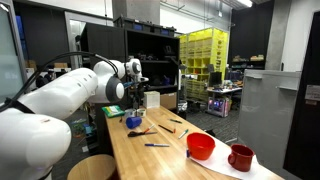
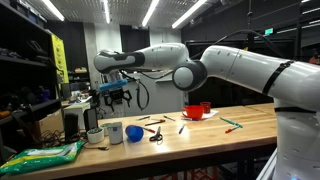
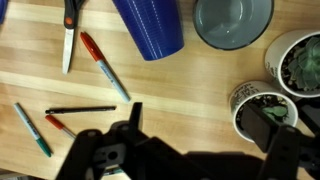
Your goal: Turn over the cup on the table
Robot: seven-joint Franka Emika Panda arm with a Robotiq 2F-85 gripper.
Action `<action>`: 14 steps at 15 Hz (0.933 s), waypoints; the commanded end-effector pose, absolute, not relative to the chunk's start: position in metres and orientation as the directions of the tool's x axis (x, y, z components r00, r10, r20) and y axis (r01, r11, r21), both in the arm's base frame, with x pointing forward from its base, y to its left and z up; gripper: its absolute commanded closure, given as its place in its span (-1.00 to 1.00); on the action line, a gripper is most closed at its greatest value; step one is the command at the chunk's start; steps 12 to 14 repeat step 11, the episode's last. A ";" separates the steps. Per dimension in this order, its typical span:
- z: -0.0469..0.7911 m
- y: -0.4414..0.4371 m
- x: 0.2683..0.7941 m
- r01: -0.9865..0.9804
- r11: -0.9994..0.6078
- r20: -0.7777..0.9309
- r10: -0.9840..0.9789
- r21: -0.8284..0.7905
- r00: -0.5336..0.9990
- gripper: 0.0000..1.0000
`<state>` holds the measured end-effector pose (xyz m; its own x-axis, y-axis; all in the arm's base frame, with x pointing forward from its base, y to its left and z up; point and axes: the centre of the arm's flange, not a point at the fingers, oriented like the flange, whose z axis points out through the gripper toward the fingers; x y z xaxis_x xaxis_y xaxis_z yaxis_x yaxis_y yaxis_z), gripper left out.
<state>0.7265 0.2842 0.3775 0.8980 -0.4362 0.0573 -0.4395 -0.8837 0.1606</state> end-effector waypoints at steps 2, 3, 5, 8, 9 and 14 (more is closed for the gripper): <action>0.369 0.240 0.664 -0.546 -0.823 0.089 -0.539 0.157 0.838 -1.00; 0.370 0.236 0.666 -0.554 -0.817 0.099 -0.545 0.160 0.833 -1.00; 0.370 0.227 0.669 -0.570 -0.806 0.110 -0.559 0.159 0.822 -1.00; 0.379 0.250 0.740 -0.553 -0.818 0.096 -0.545 0.157 0.833 -1.00; 0.380 0.247 0.742 -0.557 -0.817 0.100 -0.547 0.151 0.831 -1.00; 0.380 0.244 0.744 -0.561 -0.815 0.103 -0.551 0.148 0.828 -1.00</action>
